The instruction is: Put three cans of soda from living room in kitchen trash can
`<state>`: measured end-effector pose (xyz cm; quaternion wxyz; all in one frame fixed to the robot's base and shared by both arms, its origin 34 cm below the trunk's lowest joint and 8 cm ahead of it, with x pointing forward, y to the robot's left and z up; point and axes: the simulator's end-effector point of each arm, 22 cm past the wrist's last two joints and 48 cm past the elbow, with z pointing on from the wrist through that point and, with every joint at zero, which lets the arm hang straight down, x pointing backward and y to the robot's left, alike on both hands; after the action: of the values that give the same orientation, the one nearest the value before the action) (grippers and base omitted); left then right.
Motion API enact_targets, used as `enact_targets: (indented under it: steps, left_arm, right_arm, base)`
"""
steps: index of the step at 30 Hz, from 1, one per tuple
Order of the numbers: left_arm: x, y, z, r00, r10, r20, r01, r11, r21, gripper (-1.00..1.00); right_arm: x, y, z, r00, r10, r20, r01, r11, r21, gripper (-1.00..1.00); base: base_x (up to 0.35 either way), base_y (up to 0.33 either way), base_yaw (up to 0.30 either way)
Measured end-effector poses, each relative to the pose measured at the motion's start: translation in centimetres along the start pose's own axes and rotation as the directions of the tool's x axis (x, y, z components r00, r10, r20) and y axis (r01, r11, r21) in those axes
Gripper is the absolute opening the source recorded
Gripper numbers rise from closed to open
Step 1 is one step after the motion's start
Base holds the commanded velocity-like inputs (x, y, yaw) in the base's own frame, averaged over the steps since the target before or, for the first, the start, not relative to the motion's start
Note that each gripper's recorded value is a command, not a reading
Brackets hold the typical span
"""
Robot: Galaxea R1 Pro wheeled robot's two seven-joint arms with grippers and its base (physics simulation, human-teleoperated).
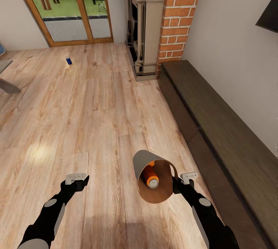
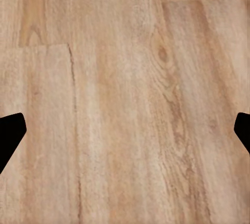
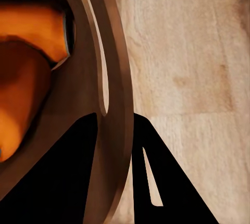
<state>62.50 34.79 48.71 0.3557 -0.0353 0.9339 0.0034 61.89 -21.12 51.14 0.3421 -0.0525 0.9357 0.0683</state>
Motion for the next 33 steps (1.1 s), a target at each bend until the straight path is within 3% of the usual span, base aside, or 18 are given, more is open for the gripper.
enact_targets:
  steps: [5,13,33]
  left_arm:
    - [-1.0,-0.1,-0.7,1.0,-0.001,0.004,0.001,1.0,0.002,1.0]
    - [1.2,-1.2,-1.9,0.997,-0.029,-0.068,0.031,0.999,0.026,1.0]
    - [-2.0,-1.5,-4.4,0.998,-0.032,-0.045,0.033,0.999,0.033,1.0]
  right_arm:
    - [-0.9,0.1,-0.8,1.0,-0.001,0.005,0.001,1.0,0.0,-1.0]
    - [-2.2,0.3,-2.0,1.0,-0.001,0.012,0.001,1.0,0.0,-1.0]
    - [-4.7,0.9,-4.5,0.999,-0.006,0.034,0.006,1.0,-0.005,-1.0]
  base:
    - [0.0,0.0,0.0]
    - [0.0,0.0,0.0]
    - [0.0,0.0,0.0]
